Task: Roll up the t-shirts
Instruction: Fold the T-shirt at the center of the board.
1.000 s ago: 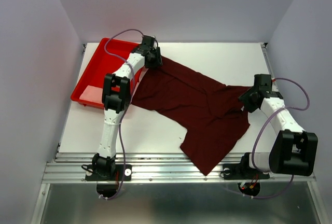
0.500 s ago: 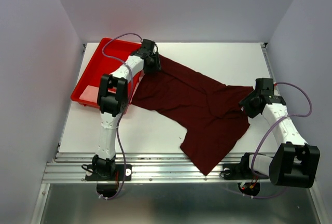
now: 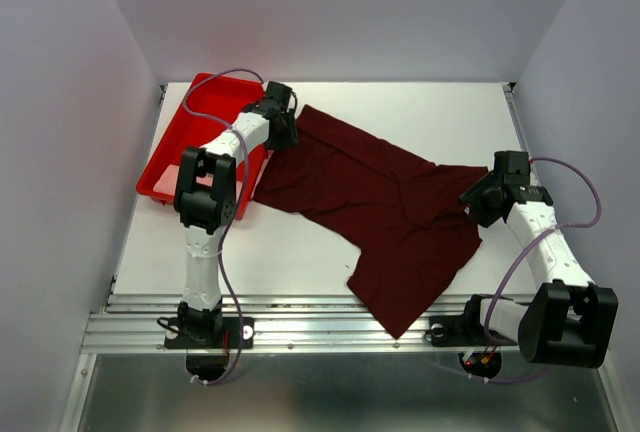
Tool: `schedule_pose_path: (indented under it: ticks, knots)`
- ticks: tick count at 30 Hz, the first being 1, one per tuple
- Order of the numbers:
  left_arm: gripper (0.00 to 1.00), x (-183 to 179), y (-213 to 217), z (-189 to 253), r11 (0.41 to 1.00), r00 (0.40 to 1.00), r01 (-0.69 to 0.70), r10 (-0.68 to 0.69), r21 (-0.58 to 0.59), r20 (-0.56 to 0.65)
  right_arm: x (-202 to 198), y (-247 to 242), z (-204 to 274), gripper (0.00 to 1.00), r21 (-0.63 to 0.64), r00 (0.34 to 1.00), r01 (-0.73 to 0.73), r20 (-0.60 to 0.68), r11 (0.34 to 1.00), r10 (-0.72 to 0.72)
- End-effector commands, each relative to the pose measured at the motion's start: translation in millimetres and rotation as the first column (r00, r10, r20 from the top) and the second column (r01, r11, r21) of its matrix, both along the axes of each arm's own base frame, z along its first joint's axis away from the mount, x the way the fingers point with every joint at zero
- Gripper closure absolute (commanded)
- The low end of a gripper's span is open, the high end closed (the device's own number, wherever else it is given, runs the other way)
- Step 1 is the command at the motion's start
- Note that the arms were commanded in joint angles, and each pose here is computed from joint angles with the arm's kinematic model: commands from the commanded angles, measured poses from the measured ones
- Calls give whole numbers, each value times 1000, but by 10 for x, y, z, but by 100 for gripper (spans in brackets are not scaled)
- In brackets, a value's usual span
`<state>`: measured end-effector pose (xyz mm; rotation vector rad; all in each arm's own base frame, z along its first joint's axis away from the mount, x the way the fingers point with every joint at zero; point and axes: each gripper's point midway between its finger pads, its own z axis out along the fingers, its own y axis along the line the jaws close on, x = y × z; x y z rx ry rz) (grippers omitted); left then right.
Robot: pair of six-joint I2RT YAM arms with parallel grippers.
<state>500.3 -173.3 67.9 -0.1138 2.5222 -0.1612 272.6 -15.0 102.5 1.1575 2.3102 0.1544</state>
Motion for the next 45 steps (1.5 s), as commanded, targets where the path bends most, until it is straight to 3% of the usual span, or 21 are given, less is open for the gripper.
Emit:
schedule_pose_path:
  ticks: [1, 10, 16, 23, 33, 39, 43, 45]
  knots:
    - [46, -36, 260, 220, 998, 999, -39, 37, 40, 39, 32, 34, 79, 48, 6, 999, -23, 33, 1000, 23]
    - [46, 17, 765, 269, 985, 992, -123, 118, 118, 49, 6, 51, 41, 48, 14, 999, -27, 26, 1000, 27]
    - [46, 57, 537, 436, 997, 996, -57, 54, 55, 69, 13, 51, 30, 47, 16, 999, -23, 25, 1000, 23]
    - [46, -201, 471, 437, 999, 999, -25, 24, 42, 27, -12, 51, 40, 47, 12, 999, -25, 31, 1000, 24]
    - [47, -680, 958, 130, 962, 986, -139, 157, 236, -59, -13, 69, 22, 46, 20, 999, -33, 27, 999, 33]
    - [47, -703, 1283, 112, 930, 964, -237, 260, 282, -49, -1, 88, 16, 46, 28, 999, -43, 34, 999, 42]
    - [47, -560, 1240, 342, 937, 965, -256, 260, 237, 11, -1, 88, 15, 46, 27, 999, -44, 33, 999, 43]
    - [47, -469, 1061, 422, 965, 977, -211, 210, 156, 25, -1, 85, 15, 46, 26, 999, -43, 33, 999, 42]
